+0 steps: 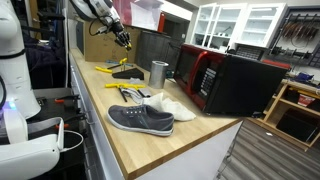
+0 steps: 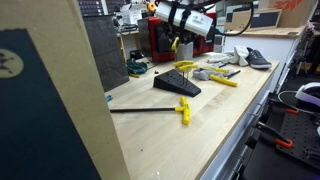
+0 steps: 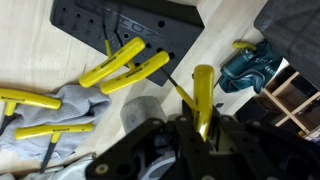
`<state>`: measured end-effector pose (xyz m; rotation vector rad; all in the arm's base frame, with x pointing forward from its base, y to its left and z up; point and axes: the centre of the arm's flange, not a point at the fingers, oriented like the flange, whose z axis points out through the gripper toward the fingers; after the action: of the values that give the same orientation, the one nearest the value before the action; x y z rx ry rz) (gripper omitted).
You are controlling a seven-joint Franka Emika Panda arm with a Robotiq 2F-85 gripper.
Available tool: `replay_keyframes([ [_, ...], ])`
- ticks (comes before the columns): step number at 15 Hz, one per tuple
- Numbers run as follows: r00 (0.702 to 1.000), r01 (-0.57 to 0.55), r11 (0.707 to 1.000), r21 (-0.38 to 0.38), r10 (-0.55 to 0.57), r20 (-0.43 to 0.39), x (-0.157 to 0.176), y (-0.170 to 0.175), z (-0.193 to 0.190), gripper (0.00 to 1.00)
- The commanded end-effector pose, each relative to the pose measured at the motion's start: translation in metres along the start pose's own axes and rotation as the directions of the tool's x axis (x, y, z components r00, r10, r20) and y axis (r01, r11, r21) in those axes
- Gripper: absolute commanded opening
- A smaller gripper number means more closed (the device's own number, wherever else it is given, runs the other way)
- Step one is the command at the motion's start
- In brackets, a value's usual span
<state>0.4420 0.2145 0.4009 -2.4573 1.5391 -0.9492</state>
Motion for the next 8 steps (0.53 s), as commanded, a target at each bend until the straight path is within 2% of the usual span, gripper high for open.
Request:
replay_keyframes([
  [1, 1.000, -0.009, 1.000, -0.008, 0.009, 0.029, 0.0010, 0.0119, -0.0177, 0.04],
  [5, 0.998, -0.011, 1.000, -0.026, 0.013, 0.069, -0.0046, 0.0159, -0.0237, 0.04],
  [8, 0.999, -0.018, 1.000, -0.015, 0.019, 0.035, -0.0015, 0.0166, -0.0208, 0.04],
])
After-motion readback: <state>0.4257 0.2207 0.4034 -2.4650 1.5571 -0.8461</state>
